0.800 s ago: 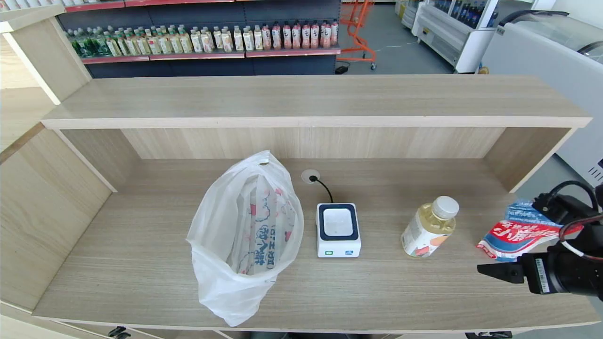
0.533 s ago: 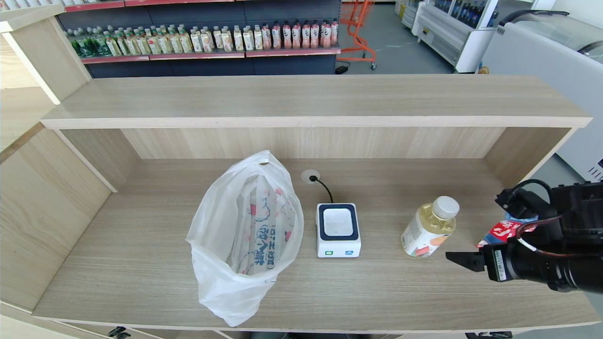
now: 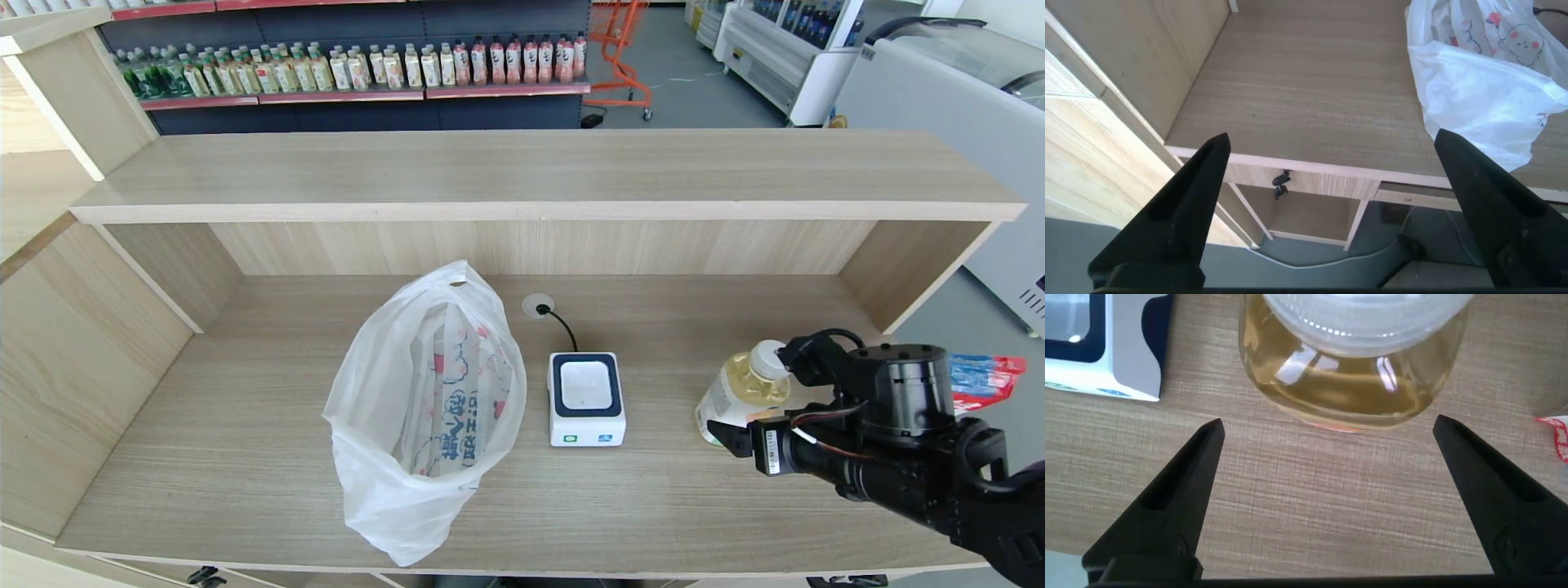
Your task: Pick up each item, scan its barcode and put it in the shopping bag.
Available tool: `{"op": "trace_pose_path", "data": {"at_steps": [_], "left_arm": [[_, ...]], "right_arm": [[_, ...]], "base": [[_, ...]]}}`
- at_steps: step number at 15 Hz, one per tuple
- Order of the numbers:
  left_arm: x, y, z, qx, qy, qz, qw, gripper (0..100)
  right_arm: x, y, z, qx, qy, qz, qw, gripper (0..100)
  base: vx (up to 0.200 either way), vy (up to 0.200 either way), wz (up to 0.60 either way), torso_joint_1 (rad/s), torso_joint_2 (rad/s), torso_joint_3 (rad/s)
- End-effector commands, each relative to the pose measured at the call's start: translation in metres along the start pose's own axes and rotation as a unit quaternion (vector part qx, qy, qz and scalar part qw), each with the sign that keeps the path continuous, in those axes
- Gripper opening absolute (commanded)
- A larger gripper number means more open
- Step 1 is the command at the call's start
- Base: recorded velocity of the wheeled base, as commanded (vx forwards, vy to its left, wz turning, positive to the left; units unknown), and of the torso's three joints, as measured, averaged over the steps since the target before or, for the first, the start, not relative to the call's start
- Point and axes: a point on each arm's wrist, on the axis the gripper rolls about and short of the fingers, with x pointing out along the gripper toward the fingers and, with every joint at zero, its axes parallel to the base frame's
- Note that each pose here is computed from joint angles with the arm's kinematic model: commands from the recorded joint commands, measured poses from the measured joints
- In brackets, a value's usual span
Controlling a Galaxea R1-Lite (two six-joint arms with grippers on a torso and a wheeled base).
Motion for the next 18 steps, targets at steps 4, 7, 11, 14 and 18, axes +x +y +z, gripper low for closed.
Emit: {"op": "trace_pose_path", "data": {"at_steps": [4, 7, 11, 14, 18], "left_arm": [[0.0, 0.0, 0.0, 0.0, 0.0, 0.0, 1.0, 100], [0.0, 0.0, 0.0, 0.0, 0.0, 0.0, 1.0, 100], [0.0, 0.0, 0.0, 0.0, 0.0, 0.0, 1.0, 100], [0.0, 0.0, 0.0, 0.0, 0.0, 0.0, 1.0, 100], [0.0, 0.0, 0.0, 0.0, 0.0, 0.0, 1.0, 100]], "right_arm": [[0.025, 0.015, -0.015, -0.012, -0.004, 0.002, 1.0, 100], [0.038, 0.018, -0.017, -0.009, -0.032, 0.003, 0.999, 100], [0.046, 0.02, -0.014, -0.024, -0.062, 0.004, 0.998, 100], [0.056, 0.022, -0.01, -0.044, -0.087, 0.004, 0.995, 100], [0.062, 0.024, -0.006, -0.055, -0.108, 0.005, 0.993, 100]], "base": [[0.0, 0.0, 0.0, 0.0, 0.0, 0.0], [0.0, 0.0, 0.0, 0.0, 0.0, 0.0], [0.0, 0.0, 0.0, 0.0, 0.0, 0.0], [0.0, 0.0, 0.0, 0.0, 0.0, 0.0], [0.0, 0.0, 0.0, 0.0, 0.0, 0.0]]}}
